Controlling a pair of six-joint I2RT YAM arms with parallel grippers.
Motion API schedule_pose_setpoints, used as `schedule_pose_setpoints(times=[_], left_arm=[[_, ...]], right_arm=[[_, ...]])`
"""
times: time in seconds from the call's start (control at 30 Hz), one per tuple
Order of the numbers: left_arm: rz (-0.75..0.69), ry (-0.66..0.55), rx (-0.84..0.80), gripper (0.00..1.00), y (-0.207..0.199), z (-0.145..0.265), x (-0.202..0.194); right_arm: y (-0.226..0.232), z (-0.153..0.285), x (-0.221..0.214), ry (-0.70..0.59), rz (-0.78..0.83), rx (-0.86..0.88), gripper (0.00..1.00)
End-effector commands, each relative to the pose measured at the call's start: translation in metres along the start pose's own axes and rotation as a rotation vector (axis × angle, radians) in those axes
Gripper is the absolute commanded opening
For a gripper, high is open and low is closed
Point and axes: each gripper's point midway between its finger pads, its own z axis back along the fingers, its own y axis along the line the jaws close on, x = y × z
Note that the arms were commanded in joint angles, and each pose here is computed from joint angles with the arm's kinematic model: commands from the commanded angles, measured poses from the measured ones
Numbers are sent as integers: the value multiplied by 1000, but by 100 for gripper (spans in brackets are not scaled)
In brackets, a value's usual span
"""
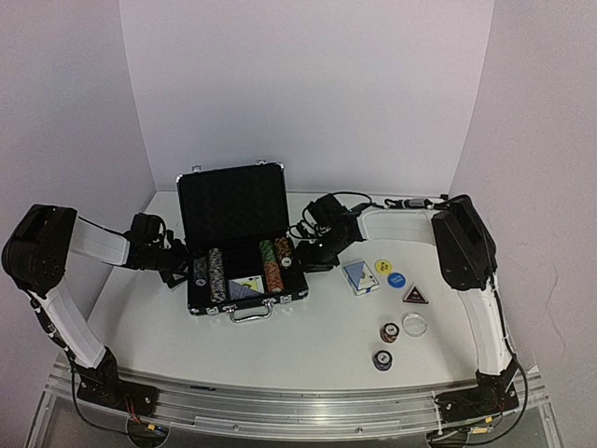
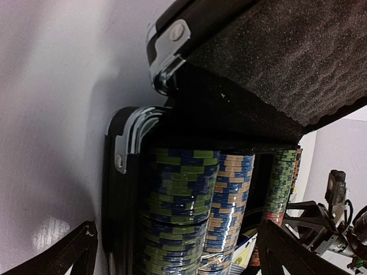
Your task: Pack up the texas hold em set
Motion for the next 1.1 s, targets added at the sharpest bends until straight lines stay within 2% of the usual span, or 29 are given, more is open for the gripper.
schedule_pose_setpoints(times=[0.0, 0.13, 0.17, 0.43, 0.7, 1.07], left_arm=[[-63, -17, -60, 96, -25, -4, 10], [-78, 2, -80, 96, -33, -10, 1], [-82, 11, -89, 96, -36, -13, -2], [-103, 104, -168, 96, -61, -34, -41], [-124, 176, -210, 96, -82, -50, -83], [-163, 187, -202, 97, -104, -60, -107]], right_arm=[[8, -12, 0, 9, 7, 9, 30], [6, -10, -7, 11, -14, -15, 3], [6, -7, -9, 8, -16, -25, 0], [-17, 26, -27, -30, -54, -160, 0], [-42, 51, -65, -18, -99, -251, 0], [-56, 71, -100, 5, -122, -285, 0]])
